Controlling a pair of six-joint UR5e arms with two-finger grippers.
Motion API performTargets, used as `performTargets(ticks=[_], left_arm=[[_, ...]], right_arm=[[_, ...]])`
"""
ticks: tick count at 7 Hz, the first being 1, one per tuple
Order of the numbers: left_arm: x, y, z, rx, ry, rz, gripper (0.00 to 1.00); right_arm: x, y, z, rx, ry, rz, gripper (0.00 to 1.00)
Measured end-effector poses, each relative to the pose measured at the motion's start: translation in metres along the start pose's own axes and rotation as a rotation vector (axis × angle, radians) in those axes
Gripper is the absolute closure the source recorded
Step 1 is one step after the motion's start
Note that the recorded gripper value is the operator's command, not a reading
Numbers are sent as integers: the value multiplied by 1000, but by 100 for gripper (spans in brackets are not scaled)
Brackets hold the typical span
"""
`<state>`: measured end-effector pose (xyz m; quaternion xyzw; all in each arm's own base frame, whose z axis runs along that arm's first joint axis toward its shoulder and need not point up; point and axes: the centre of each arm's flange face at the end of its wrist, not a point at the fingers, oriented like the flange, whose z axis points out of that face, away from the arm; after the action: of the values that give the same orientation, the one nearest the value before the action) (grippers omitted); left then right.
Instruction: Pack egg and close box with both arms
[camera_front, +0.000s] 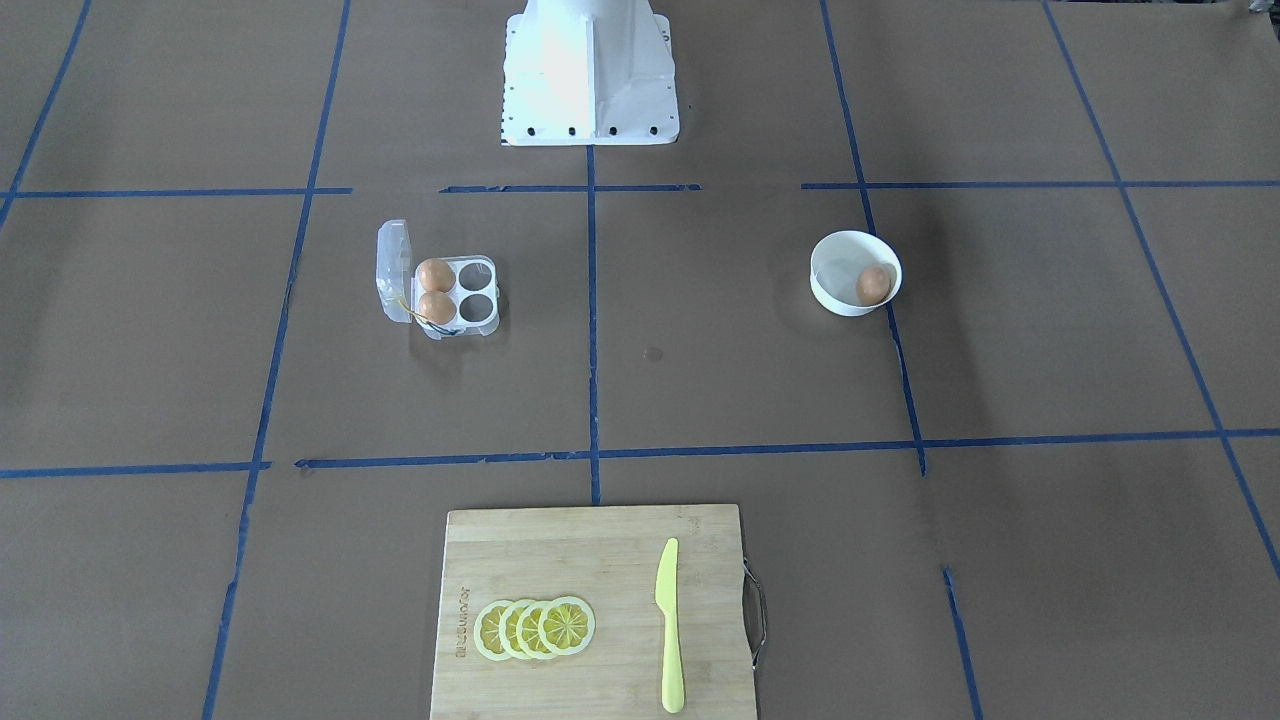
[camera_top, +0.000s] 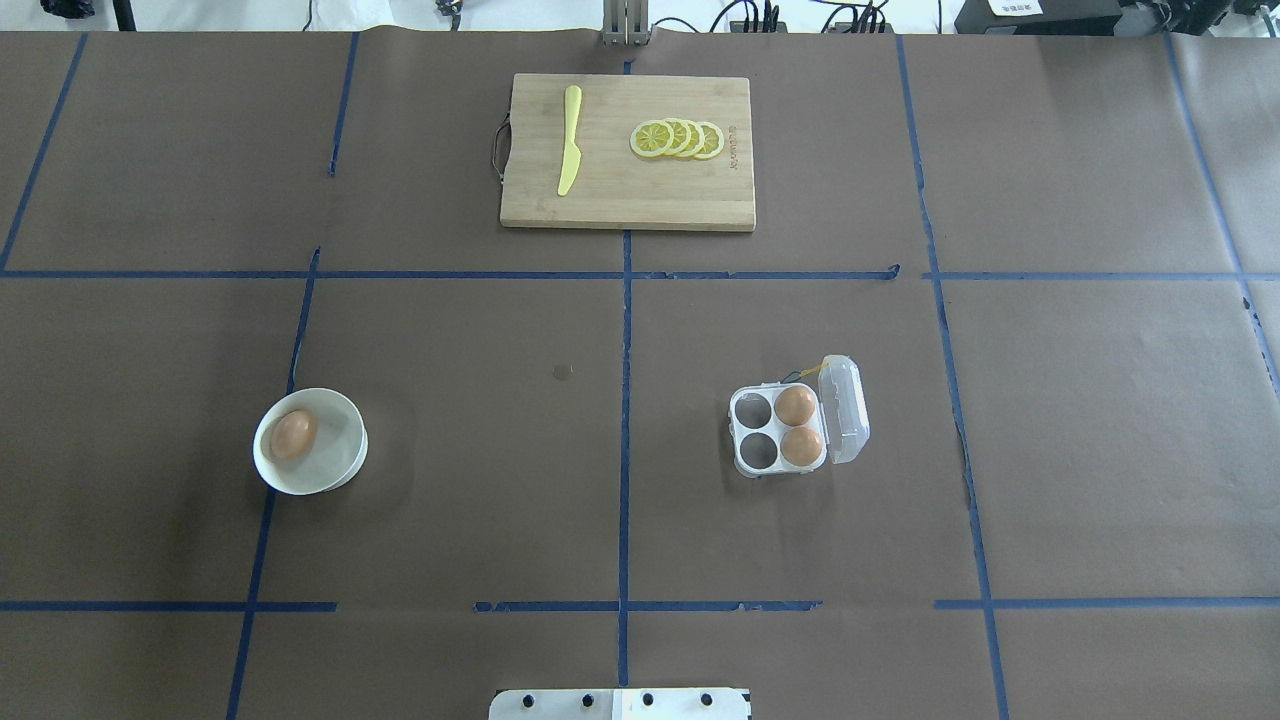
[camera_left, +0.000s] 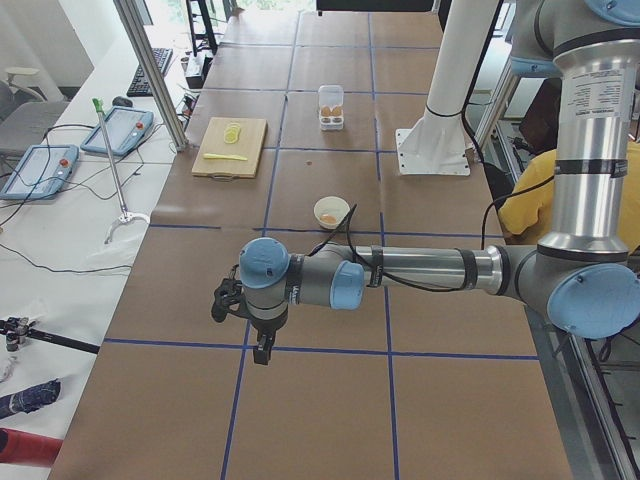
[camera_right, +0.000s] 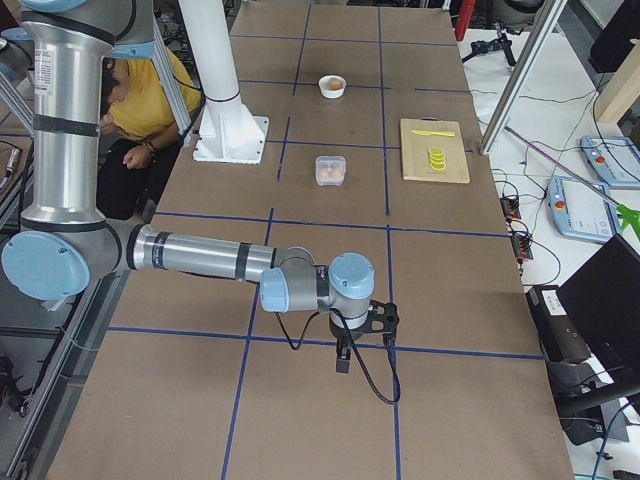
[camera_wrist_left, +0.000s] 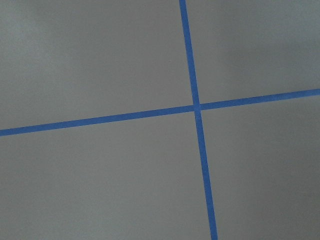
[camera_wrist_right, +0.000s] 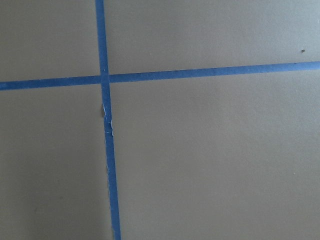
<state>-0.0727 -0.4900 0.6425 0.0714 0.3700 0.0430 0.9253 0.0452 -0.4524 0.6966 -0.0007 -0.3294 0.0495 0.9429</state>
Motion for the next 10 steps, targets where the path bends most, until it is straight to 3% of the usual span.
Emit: performTargets(ticks=[4,7,9,10], left_arm=[[5,-4,-5,45,-3,49,0],[14,-9,-4,72,3,91,0],[35,-20,-13,124,83,151,0],[48,-30,-24,199,104,233,0]], right_arm=[[-11,-1,-1,8,-5,-28,0],[-67,-7,0,27,-61,-154,0],[-109,-12,-34,94,-104,-233,0],[-126,-14,-52,137,-120,-271,0]])
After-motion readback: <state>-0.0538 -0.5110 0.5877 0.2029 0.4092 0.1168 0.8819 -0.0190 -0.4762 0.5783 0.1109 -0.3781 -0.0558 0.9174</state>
